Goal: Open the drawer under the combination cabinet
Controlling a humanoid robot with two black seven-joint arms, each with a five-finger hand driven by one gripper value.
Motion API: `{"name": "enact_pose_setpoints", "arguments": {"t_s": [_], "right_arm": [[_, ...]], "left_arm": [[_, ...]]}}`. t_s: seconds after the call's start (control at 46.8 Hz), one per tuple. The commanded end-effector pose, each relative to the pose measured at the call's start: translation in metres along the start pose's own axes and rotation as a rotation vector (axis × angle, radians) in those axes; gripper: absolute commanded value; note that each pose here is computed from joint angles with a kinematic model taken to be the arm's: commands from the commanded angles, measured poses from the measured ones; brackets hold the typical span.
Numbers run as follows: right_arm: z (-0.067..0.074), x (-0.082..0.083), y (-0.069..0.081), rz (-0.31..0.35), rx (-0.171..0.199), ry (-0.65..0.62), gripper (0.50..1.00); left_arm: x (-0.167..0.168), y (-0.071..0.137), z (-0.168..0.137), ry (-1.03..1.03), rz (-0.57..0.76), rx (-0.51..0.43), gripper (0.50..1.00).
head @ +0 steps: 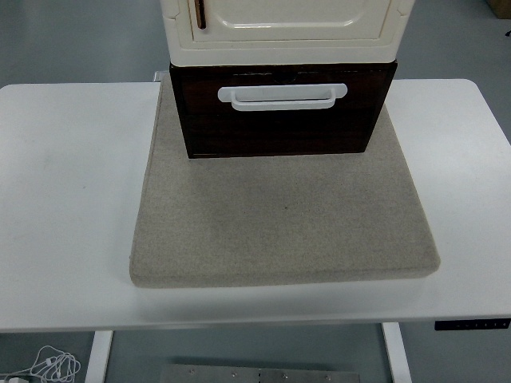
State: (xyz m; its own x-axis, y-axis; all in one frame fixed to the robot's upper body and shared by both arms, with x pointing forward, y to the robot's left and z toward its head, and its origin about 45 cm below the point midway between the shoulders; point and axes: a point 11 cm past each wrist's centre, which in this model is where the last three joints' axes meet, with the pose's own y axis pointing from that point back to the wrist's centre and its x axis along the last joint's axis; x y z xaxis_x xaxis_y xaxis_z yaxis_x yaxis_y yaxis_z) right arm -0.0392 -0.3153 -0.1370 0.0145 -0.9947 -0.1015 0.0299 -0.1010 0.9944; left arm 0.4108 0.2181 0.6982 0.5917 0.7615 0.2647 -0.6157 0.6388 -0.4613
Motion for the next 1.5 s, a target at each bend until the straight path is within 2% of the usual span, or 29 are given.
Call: {"name": "enact_pose_setpoints", "arguments": {"t_s": [0.0, 0.256, 0.491, 0.684, 1.09, 1.303, 1.474], "right_arm": [[0.0, 0.0, 0.0, 0.0, 0.0, 0.0, 0.926], [0.0, 0.0, 0.0, 0.0, 0.0, 0.0, 0.926], [0.0, 0.0, 0.0, 0.0, 0.0, 0.0, 0.926], [0.0, 0.0, 0.0, 0.0, 0.0, 0.0, 0.926], [0.0, 0.0, 0.0, 0.0, 0.0, 0.0, 0.926], [0.0, 0.0, 0.0, 0.0, 0.0, 0.0, 0.926], [0.0, 0.0, 0.0, 0.0, 0.0, 0.0, 0.926]], "left_arm": [[-0.027, -0.001, 0.0, -0.058, -0.078, 0.025, 1.0], [-0.094, 0.007, -0.028, -0.173, -0.279, 0.185, 1.0], [-0.113, 0.015, -0.062, -0.261, -0.358, 0.351, 1.0], [-0.139, 0.034, -0.105, -0.277, -0.456, 0.523, 1.0], [-0.16, 0.057, -0.172, -0.39, -0.572, 0.84, 1.0], [-0.171, 0.059, -0.195, -0.466, -0.619, 0.943, 1.0], [-0.169, 0.046, -0.205, -0.5, -0.596, 0.978, 1.0]]}}
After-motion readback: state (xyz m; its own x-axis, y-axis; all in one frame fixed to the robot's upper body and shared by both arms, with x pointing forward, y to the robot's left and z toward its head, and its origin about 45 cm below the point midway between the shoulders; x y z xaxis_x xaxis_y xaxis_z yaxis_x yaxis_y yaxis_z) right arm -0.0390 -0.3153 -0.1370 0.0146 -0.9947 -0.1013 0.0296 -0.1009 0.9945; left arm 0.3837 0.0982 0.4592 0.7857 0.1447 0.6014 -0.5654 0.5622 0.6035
